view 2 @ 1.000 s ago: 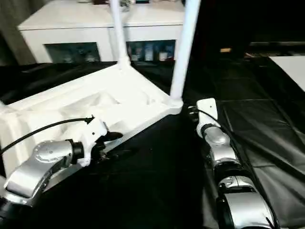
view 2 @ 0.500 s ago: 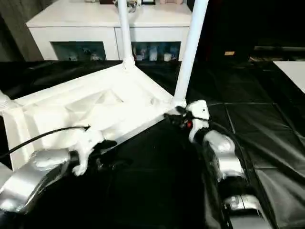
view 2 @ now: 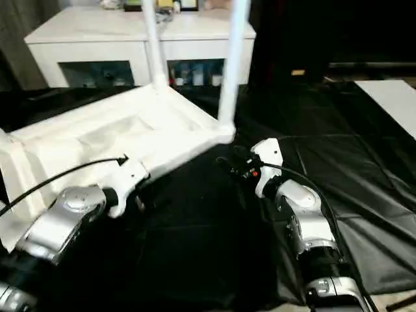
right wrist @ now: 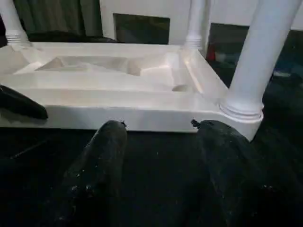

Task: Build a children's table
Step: Rotate leg to tighten, then rotate table base

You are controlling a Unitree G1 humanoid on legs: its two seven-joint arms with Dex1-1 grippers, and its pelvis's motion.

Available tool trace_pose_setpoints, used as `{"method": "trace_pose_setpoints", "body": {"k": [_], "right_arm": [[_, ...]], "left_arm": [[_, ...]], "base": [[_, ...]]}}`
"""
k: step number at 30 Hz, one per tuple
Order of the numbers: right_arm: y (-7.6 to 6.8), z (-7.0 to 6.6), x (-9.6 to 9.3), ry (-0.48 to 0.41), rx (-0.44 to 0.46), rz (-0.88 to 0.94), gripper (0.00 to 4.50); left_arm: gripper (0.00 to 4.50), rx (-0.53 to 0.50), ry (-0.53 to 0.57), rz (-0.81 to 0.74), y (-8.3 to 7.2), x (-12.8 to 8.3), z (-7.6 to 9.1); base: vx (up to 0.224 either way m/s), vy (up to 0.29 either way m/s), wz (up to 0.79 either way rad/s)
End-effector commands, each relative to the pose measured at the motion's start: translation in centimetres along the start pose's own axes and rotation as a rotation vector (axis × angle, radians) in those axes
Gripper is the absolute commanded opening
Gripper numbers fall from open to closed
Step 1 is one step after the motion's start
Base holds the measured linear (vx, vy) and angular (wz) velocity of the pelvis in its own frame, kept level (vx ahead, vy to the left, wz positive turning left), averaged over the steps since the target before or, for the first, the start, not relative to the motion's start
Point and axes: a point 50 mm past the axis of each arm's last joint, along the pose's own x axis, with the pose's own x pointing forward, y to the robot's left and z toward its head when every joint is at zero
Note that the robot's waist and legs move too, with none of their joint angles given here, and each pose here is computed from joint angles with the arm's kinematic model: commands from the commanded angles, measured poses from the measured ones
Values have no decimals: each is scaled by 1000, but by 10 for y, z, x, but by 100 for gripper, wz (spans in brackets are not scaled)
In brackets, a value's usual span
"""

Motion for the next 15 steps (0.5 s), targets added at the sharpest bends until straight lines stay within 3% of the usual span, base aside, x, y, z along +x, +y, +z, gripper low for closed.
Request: {"method": "trace_pose_setpoints", "body": {"k": [1,6,7,9,15], "right_arm": [[2,1,-1,5,-8,9,268],[4,-1,-2,8,-6,6,268],[4,-1,-2,8,-6,6,268],[6,0,-1,1,-3,9,268],[10,0,-3,-6,4,11,268]], "left_arm": [[445,23,-46,76,11,-2,9],[445,-7,-248,139,13,-11,20],[445,-7,-248,139,13,-11,20],[445,-125,-377,116,12,-24,24],[445,-216,-453,-55,-2,-46,14]], "base": [[0,0,0],[0,0,0],[0,0,0],[0,0,0],[28,-4,0]]}}
